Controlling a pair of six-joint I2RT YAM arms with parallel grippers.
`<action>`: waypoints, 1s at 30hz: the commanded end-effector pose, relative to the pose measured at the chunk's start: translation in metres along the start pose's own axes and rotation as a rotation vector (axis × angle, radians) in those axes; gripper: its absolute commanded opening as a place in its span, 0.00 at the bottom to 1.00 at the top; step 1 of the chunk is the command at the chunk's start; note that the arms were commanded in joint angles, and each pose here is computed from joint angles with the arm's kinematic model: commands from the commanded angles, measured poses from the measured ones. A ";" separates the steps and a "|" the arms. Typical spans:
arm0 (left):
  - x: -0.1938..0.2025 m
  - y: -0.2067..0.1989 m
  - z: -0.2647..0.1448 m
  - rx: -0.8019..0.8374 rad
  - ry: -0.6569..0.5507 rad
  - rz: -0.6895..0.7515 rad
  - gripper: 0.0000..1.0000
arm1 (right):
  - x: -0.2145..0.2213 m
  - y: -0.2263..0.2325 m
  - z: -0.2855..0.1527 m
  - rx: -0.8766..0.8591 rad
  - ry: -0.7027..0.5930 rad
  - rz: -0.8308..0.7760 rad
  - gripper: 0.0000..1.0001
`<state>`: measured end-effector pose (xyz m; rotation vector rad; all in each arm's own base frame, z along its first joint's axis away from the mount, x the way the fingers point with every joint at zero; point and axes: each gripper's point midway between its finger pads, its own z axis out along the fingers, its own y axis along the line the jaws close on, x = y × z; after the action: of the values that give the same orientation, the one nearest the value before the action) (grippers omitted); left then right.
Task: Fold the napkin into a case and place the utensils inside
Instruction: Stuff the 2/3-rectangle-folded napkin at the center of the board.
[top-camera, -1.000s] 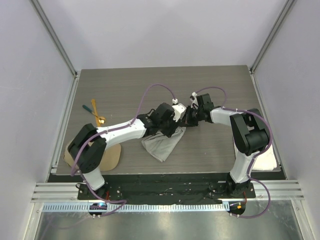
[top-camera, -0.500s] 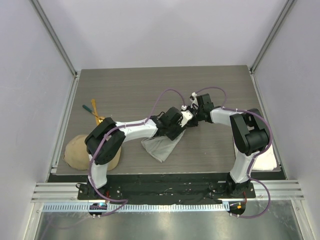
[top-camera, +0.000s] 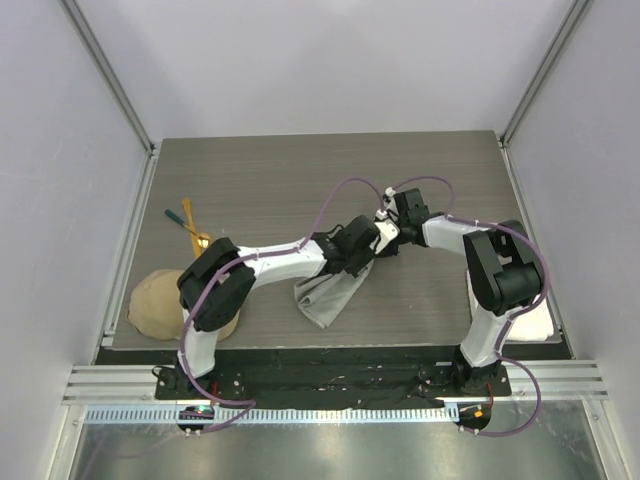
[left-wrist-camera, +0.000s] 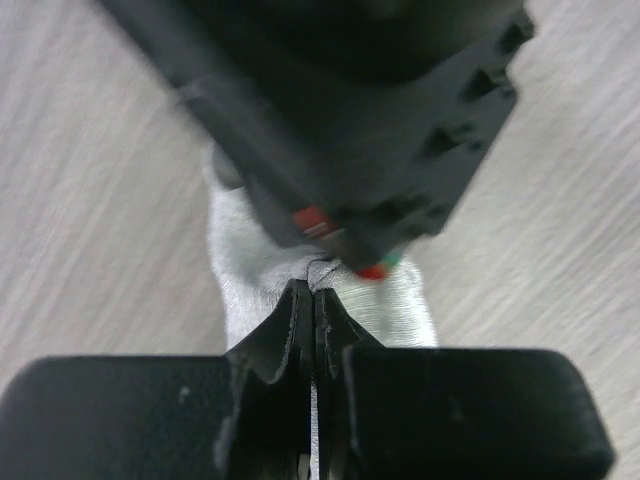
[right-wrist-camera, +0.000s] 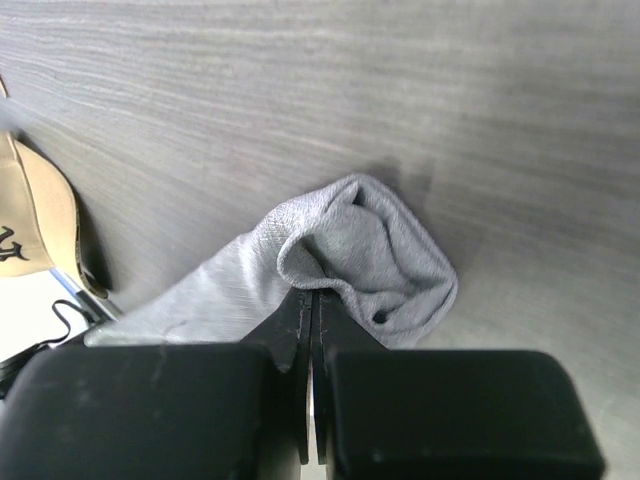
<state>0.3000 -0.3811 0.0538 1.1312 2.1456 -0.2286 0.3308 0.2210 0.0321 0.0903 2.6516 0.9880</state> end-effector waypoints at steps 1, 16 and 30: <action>-0.002 -0.022 0.008 0.012 0.004 -0.015 0.00 | 0.004 0.019 -0.017 -0.020 -0.001 0.022 0.03; 0.006 -0.012 0.010 -0.132 -0.042 -0.146 0.00 | 0.016 0.028 -0.031 -0.048 0.003 0.080 0.05; 0.017 0.004 0.002 -0.289 -0.061 -0.236 0.00 | 0.002 0.026 -0.053 -0.028 -0.089 0.103 0.06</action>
<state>0.2865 -0.3870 0.0355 0.8349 2.1565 -0.1128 0.3134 0.2050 0.0674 0.2714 2.6091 0.9689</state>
